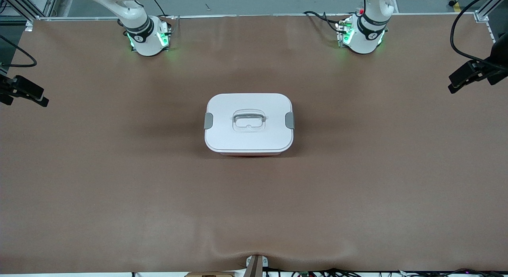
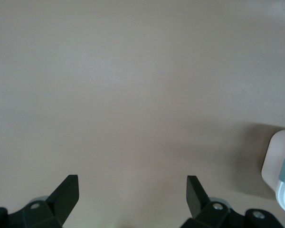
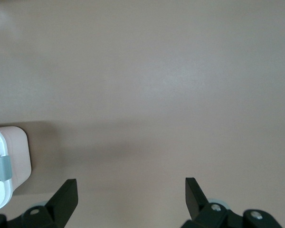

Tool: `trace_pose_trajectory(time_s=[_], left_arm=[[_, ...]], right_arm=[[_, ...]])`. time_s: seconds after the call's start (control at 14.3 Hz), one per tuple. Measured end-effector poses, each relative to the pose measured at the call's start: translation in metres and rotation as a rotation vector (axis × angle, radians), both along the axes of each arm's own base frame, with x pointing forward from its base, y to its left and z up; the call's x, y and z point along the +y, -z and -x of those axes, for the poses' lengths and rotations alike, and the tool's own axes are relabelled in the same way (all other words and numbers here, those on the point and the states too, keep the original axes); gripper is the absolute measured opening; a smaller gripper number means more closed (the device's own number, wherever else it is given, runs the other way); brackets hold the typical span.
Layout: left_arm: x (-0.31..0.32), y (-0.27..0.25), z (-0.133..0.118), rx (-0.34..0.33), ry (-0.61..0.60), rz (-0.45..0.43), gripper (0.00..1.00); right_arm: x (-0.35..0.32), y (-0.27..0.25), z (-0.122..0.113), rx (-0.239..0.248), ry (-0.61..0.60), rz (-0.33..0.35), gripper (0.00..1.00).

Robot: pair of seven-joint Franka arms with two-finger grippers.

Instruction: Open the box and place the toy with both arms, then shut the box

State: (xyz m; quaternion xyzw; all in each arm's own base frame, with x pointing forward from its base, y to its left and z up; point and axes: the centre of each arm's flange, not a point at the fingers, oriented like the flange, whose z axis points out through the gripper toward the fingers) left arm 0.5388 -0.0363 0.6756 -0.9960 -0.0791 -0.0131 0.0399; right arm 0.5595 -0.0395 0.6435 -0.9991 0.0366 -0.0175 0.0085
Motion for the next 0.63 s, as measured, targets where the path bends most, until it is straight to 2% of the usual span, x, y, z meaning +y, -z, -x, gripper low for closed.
trace_pose_trajectory(time_s=[0.63], left_arm=[[-0.0008,0.0013,0.0064,0.007,0.009,-0.001,1.0]], right_arm=[[-0.0016,0.0002,0.0003,0.002,0.003,0.0,1.0]])
